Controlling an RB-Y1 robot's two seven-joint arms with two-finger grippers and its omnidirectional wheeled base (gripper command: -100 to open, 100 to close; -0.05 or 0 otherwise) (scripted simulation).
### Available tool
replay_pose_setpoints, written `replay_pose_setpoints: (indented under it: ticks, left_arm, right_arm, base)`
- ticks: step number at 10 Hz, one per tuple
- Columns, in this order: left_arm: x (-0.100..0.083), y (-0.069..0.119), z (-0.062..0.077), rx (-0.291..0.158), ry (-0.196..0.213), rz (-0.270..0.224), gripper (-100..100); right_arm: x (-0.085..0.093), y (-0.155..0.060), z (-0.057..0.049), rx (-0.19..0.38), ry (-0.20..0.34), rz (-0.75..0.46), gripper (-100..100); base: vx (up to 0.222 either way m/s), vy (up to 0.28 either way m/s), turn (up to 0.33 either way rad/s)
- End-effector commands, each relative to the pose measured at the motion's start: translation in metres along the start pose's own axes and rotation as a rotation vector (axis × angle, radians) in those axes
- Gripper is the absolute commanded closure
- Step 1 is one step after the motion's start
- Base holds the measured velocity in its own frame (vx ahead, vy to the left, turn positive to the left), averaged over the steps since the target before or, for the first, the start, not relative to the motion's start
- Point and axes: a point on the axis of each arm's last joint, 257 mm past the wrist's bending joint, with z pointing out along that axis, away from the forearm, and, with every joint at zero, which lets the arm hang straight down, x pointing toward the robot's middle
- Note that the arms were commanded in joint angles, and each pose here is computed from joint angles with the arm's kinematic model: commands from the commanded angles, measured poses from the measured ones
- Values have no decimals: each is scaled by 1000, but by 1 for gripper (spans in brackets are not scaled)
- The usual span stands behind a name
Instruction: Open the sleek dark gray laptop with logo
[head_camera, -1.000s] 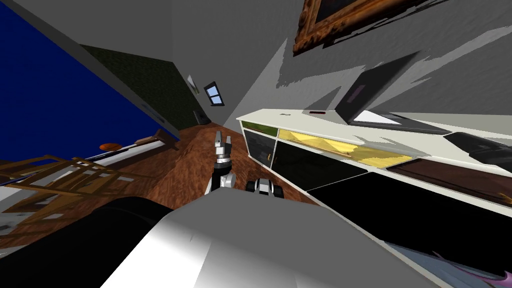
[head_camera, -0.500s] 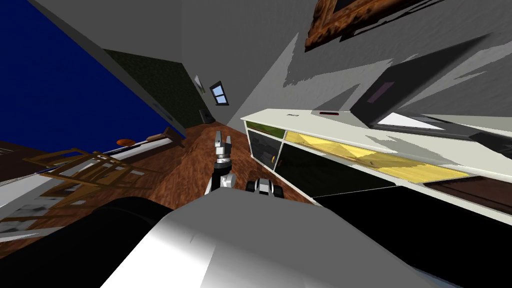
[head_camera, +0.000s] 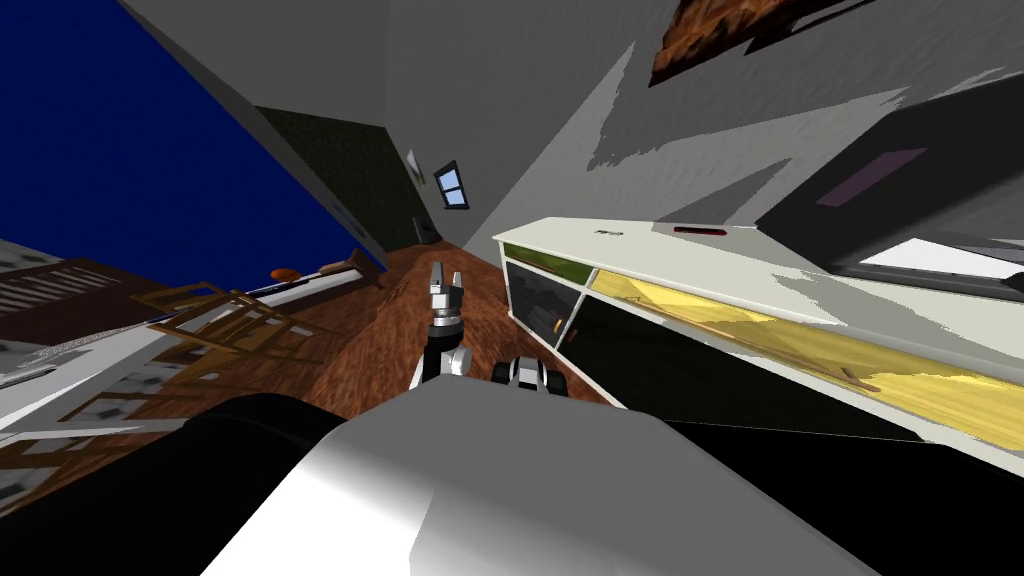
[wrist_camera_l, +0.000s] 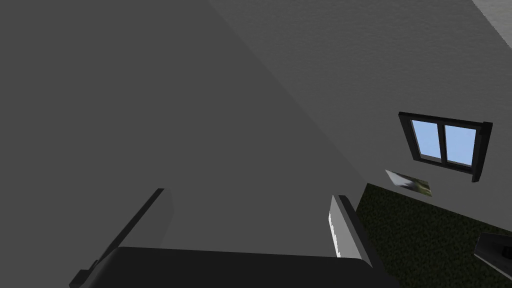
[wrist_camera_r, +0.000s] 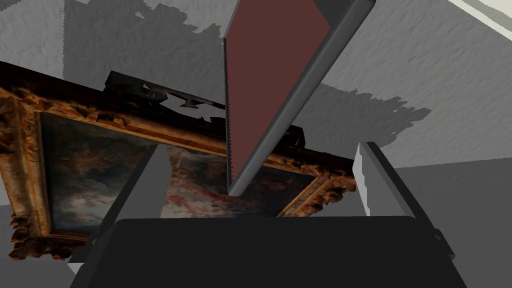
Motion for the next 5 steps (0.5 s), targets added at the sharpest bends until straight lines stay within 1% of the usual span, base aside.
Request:
replay_pose_setpoints:
  ticks: [1, 3, 5]
  left_arm:
    - [0, 0, 0, 0, 0, 0, 0]
    - [0, 0, 0, 0, 0, 0, 0]
    - [0, 0, 0, 0, 0, 0, 0]
  right_arm:
    - [19, -28, 5, 60, 72, -112, -100]
    - [34, -43, 6, 92, 121, -184, -100]
    - [47, -54, 5, 116, 163, -244, -100]
  base:
    - [159, 51, 118]
    - [132, 40, 123]
    - [112, 7, 104]
